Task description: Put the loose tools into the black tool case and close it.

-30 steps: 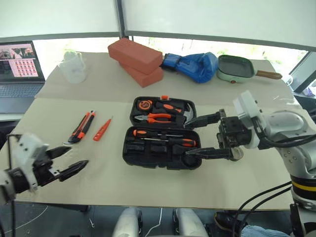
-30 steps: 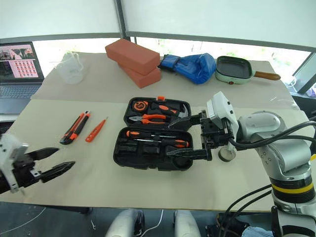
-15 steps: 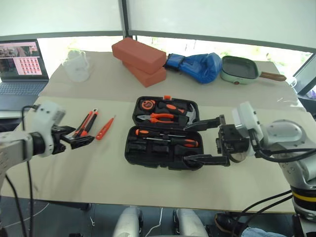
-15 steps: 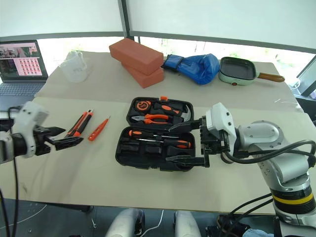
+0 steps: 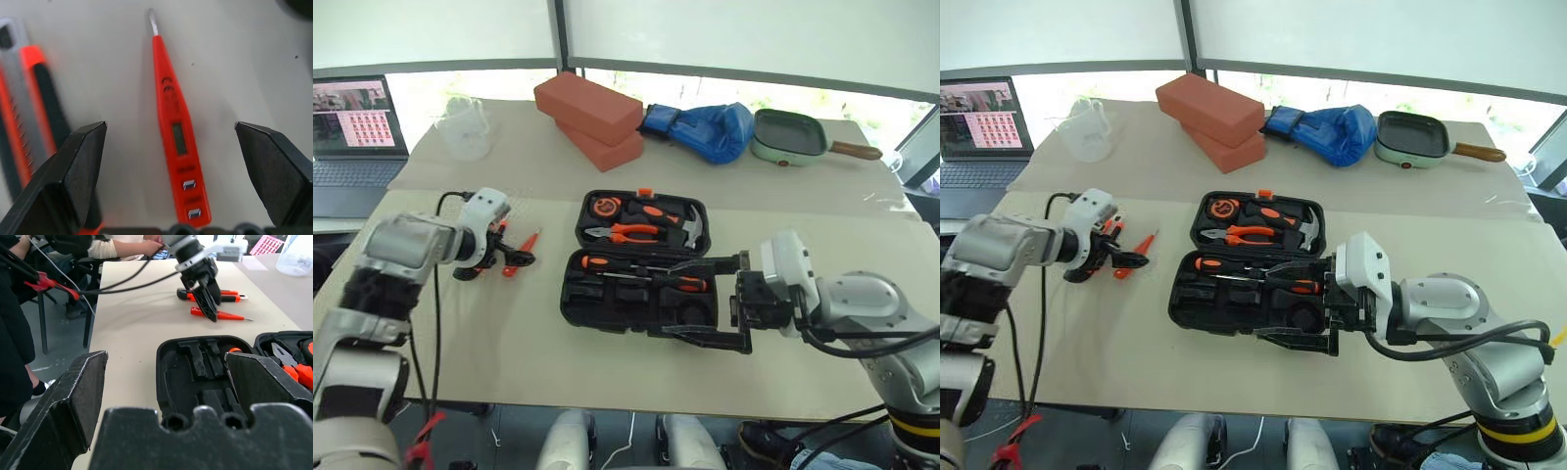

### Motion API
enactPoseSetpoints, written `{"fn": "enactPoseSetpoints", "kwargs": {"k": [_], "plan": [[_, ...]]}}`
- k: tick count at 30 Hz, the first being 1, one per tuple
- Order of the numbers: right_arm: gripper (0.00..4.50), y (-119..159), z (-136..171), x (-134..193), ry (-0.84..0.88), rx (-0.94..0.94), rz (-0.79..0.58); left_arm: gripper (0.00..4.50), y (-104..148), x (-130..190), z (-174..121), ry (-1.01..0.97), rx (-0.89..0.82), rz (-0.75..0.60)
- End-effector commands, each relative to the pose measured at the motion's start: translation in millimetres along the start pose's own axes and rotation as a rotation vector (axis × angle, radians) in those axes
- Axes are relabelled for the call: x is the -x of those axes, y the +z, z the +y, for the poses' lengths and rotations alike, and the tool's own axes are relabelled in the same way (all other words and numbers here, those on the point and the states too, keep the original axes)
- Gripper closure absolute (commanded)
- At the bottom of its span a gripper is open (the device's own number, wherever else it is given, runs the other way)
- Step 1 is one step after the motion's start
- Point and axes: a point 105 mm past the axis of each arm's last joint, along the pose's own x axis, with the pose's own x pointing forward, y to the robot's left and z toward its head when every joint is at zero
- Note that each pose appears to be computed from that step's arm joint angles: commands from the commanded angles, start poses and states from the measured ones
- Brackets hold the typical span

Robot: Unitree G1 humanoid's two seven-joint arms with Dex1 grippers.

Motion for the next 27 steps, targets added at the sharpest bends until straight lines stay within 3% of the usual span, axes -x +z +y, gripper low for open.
{"fn": "enactPoseSetpoints", "kwargs": {"k": [1,2,5,11,14,19,22,27], "plan": [[0.03,8.3,2.5,2.3,-0.018,0.031,-0.012,0.0,7.8,-3.8,3.6,0.004,-0.046,0.004],[0.03,8.3,2.4,2.2,-0.022,0.03,-0.013,0.0,6.8,-6.9,2.8,-0.003,-0.053,0.016],[0.0,7.9,2.5,1.9,-0.035,0.031,-0.011,0.8,2.0,-13.7,-0.3,-0.035,-0.071,0.053],[0.0,9.7,1.9,4.1,-0.054,0.034,-0.003,3.19,-5.0,-15.7,0.5,-0.056,-0.071,0.094],[0.0,10.1,0.9,5.4,-0.06,0.033,0.003,4.11,-4.2,-12.9,2.6,-0.055,-0.065,0.081],[0.0,15.7,-0.8,11.4,-0.089,0.011,-0.012,4.11,26.9,12.4,2.2,-0.085,-0.095,-0.065],[0.0,12.6,1.9,17.9,-0.106,-0.012,0.008,4.11,56.4,38.8,-2.8,-0.073,-0.331,-0.214],[0.0,-11.1,4.1,32.1,-0.178,-0.06,0.11,4.11,72.8,59.7,-65.9,-0.291,-0.646,-0.289]]}}
